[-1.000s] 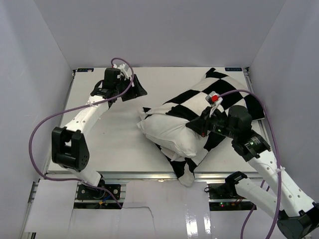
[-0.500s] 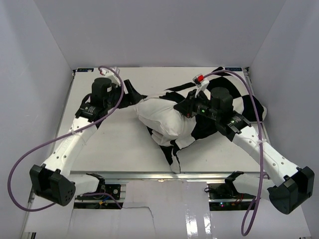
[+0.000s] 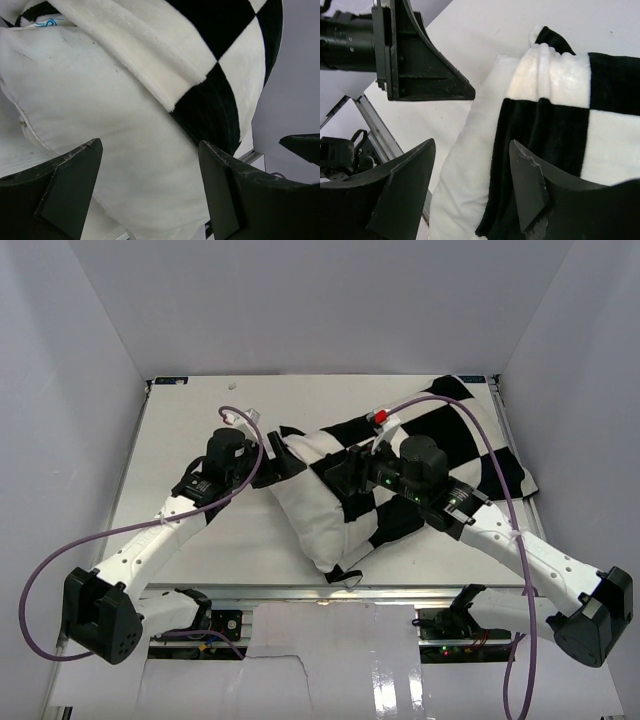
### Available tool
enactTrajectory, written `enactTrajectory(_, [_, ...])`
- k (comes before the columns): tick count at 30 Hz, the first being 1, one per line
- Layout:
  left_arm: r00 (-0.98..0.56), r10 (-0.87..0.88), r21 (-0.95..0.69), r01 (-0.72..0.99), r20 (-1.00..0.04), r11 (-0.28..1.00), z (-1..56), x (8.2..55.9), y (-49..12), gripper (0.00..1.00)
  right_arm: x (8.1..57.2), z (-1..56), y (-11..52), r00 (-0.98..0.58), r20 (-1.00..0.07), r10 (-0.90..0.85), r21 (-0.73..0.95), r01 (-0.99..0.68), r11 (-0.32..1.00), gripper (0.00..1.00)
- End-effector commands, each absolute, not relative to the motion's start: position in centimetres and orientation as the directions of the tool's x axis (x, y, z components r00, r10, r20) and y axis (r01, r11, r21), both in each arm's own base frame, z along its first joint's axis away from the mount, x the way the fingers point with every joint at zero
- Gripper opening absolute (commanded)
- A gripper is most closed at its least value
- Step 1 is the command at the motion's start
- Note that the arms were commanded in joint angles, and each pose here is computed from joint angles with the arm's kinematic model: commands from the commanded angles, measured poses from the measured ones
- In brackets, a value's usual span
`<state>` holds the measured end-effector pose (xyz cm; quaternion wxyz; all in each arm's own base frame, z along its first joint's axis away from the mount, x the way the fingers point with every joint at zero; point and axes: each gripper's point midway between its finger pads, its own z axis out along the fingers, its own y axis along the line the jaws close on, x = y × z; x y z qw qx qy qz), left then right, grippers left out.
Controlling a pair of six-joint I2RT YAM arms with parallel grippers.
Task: Remove the pillowcase from the pillow
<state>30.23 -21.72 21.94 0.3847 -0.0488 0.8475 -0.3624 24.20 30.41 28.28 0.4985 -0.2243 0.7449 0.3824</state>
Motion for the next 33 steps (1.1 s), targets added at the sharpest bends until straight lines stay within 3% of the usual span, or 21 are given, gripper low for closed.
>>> enactTrajectory(1, [-0.705, -0.359, -0.670, 0.221, -0.612, 0.709, 21.7, 29.6, -23.1, 0.88, 24.2, 30.8, 28.7, -0.343, -0.936, 0.076, 0.309, -0.703, 0.640, 0.68])
enactTrajectory(8, [-0.737, -0.316, -0.641, 0.202, -0.597, 0.740, 18.5, 27.0, -24.5, 0.89, 25.0, 30.3, 26.4, -0.335, -0.942, 0.006, 0.231, -0.638, 0.734, 0.70])
enactTrajectory(21, [-0.777, -0.285, -0.591, 0.136, -0.561, 0.795, 13.9, 24.9, -25.2, 0.93, 25.3, 23.8, 26.9, -0.429, -0.893, -0.136, 0.192, -0.636, 0.748, 0.70])
enactTrajectory(25, [-0.772, -0.297, -0.568, 0.100, -0.562, 0.817, 12.1, 25.4, -24.7, 0.87, 25.5, 22.8, 27.1, -0.439, -0.885, -0.155, 0.183, -0.635, 0.751, 0.70])
enactTrajectory(29, [-0.779, -0.284, -0.565, 0.106, -0.559, 0.818, 11.4, 25.6, -25.1, 0.62, 25.6, 21.5, 27.8, -0.456, -0.873, -0.173, 0.192, -0.648, 0.737, 0.70])
enactTrajectory(30, [-0.775, -0.285, -0.564, 0.110, -0.564, 0.818, 11.6, 25.6, -25.1, 0.46, 25.5, 21.1, 27.9, -0.463, -0.869, -0.176, 0.196, -0.647, 0.737, 0.70])
enactTrajectory(32, [-0.760, -0.290, -0.558, 0.113, -0.581, 0.822, 11.9, 25.9, -24.9, 0.30, 25.9, 20.5, 28.2, -0.467, -0.866, -0.179, 0.197, -0.647, 0.737, 0.70])
enactTrajectory(33, [-0.753, -0.285, -0.550, 0.121, -0.594, 0.826, 12.1, 26.1, -24.8, 0.13, 26.0, 20.2, 28.3, -0.468, -0.865, -0.181, 0.194, -0.645, 0.739, 0.71])
